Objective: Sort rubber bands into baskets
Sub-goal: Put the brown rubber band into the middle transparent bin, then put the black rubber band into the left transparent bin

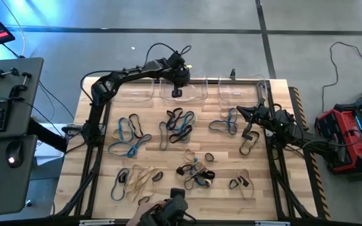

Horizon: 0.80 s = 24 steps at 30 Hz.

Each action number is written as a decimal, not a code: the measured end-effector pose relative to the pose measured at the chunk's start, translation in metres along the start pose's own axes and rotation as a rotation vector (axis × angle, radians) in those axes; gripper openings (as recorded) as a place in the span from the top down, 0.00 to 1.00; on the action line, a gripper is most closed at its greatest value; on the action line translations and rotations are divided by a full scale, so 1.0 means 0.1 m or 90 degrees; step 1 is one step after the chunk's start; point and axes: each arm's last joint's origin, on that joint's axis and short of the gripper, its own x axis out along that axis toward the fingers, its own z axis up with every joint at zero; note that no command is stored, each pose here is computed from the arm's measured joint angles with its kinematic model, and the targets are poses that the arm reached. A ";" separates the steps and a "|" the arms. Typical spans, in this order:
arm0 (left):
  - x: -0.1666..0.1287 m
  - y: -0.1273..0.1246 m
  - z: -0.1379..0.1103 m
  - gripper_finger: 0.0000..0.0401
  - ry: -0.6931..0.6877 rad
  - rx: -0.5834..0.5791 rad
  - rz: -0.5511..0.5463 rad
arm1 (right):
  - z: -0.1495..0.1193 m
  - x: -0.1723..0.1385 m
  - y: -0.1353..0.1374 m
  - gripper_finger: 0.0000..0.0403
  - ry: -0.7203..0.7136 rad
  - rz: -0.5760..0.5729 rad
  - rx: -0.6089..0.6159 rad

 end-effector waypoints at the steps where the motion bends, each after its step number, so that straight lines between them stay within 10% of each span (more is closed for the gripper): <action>1: 0.05 0.00 -0.03 1.00 0.007 -0.002 -0.003 | 0.00 0.00 0.00 1.00 0.000 0.000 0.000; 12: 0.18 0.02 -0.11 0.98 0.040 -0.001 0.021 | 0.00 0.00 0.00 1.00 0.000 0.000 0.000; 24: 0.17 -0.02 -0.05 0.74 0.030 0.018 0.022 | 0.00 0.00 0.00 1.00 0.000 0.000 0.000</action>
